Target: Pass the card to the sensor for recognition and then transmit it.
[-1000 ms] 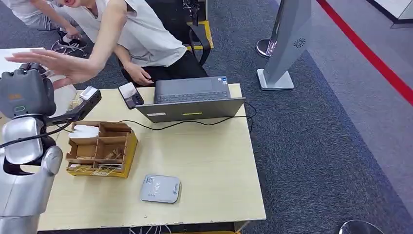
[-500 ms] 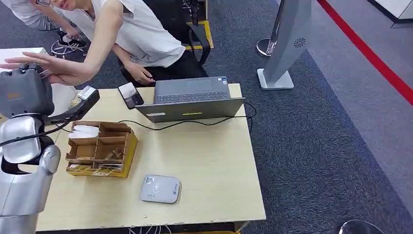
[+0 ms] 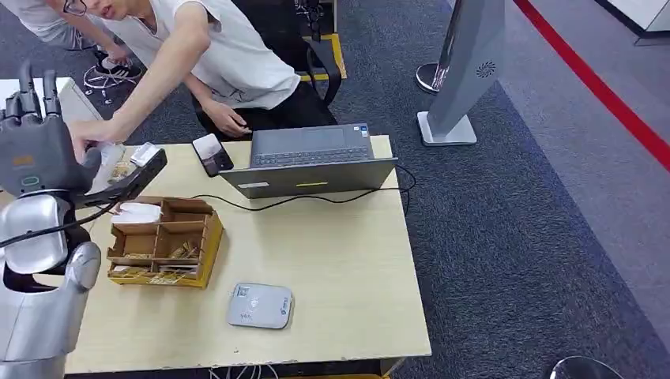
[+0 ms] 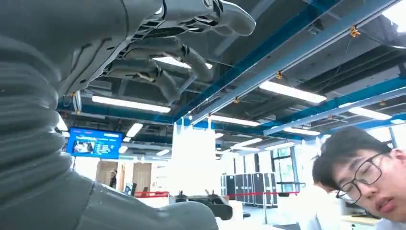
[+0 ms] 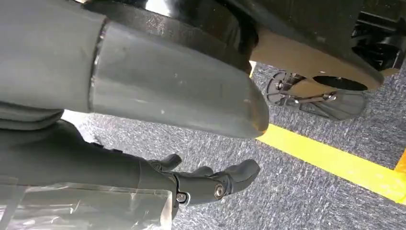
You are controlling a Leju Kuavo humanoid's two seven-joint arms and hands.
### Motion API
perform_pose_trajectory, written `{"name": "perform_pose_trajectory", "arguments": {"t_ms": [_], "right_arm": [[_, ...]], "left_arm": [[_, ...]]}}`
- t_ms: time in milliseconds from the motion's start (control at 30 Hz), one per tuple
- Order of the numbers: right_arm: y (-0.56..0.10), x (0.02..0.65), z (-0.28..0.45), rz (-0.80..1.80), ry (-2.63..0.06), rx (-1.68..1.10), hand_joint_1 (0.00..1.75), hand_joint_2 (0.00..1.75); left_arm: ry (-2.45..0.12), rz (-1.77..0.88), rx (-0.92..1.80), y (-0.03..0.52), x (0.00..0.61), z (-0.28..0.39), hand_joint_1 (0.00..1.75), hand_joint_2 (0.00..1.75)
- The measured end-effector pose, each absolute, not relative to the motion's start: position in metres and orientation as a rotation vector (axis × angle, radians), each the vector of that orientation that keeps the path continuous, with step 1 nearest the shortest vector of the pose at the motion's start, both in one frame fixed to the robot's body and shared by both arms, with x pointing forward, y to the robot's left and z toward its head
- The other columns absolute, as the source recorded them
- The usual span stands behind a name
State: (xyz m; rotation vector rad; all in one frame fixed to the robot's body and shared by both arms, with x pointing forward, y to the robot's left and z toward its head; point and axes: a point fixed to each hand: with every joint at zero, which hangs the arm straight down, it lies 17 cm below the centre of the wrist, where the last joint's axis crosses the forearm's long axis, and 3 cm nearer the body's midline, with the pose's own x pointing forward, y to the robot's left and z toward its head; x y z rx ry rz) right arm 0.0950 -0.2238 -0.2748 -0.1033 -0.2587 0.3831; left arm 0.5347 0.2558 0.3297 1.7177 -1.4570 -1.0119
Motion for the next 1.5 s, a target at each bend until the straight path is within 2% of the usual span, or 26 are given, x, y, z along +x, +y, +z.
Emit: {"name": "perform_pose_trajectory", "arguments": {"t_ms": [267,400,567,900,1500], "right_arm": [[-0.23,0.096,-0.275,0.316,-0.253,-0.121,0.0,0.0],[-0.231,0.095,-0.275,0.292,-0.249,-0.122,0.0,0.0],[-0.237,0.092,-0.276,0.212,-0.236,-0.138,0.0,0.0],[-0.239,0.092,-0.276,0.18,-0.232,-0.14,0.0,0.0],[-0.24,0.092,-0.276,0.174,-0.233,-0.145,0.0,0.0]], "left_arm": [[-1.583,-1.119,1.516,0.184,0.485,0.291,0.0,1.75],[-1.624,-1.133,1.462,0.166,0.465,0.283,0.0,1.75],[-1.677,-1.228,1.316,0.134,0.421,0.243,0.0,1.75],[-1.697,-1.244,1.255,0.121,0.394,0.23,0.0,1.75],[-1.704,-1.245,1.252,0.121,0.391,0.231,0.0,1.75]]}}
